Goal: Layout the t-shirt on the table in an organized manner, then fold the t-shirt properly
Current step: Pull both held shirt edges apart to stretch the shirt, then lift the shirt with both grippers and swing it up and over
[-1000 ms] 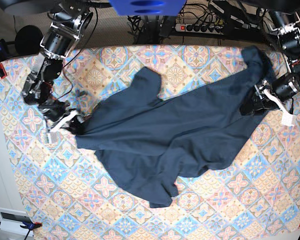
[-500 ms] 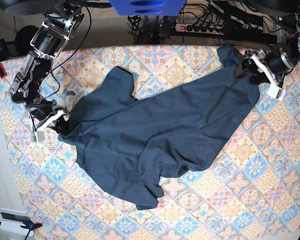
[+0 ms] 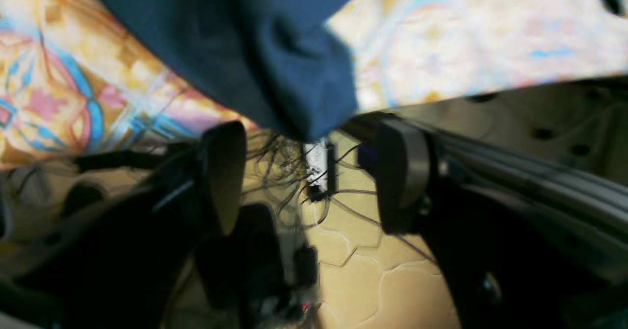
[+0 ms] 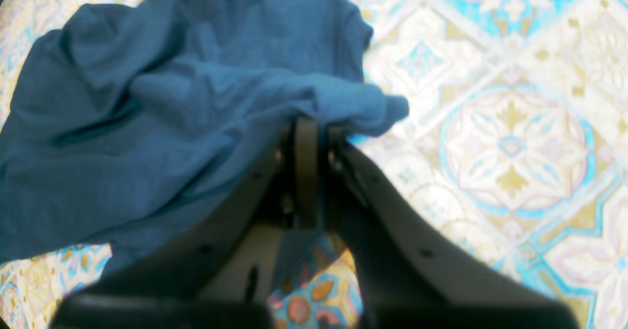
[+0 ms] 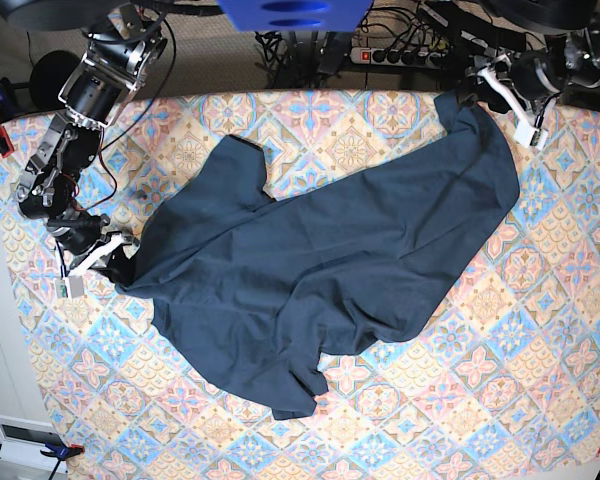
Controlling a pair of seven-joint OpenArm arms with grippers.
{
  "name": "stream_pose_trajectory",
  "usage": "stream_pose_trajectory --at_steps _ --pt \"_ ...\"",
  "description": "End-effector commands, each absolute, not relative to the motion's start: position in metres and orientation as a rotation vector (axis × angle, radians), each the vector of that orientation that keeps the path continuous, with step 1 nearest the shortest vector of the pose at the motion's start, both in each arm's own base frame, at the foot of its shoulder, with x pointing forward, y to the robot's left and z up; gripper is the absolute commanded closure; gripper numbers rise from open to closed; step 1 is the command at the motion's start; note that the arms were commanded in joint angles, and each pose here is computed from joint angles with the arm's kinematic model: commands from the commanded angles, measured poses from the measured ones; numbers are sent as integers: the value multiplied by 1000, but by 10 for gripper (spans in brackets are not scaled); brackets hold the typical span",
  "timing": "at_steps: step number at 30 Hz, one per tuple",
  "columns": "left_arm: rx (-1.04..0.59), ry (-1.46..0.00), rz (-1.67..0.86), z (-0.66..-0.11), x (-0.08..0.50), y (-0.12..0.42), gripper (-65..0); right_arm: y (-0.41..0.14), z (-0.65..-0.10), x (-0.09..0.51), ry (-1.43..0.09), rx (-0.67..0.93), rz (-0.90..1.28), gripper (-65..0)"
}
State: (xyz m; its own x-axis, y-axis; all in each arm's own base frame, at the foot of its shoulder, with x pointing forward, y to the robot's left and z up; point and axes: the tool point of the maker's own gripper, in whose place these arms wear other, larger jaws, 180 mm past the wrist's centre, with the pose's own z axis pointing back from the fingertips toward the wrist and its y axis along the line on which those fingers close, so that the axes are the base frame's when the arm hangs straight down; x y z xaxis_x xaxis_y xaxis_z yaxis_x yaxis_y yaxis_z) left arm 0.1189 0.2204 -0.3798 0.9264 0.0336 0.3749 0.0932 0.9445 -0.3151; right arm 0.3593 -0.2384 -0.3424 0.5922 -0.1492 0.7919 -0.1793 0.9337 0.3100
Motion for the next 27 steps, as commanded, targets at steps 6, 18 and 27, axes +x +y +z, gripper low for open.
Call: stream_pose_trajectory --at_steps 6,18,27 --pt "-403 -383 -106 -391 138 190 -285 -244 -323 369 -1009 374 28 -4" --pt "-279 -498 -153 -354 168 228 0 -257 -308 376 -1049 350 16 -4" --pt "-189 -929 -1 -242 233 299 0 -288 -263 389 -1160 337 -12 -4"
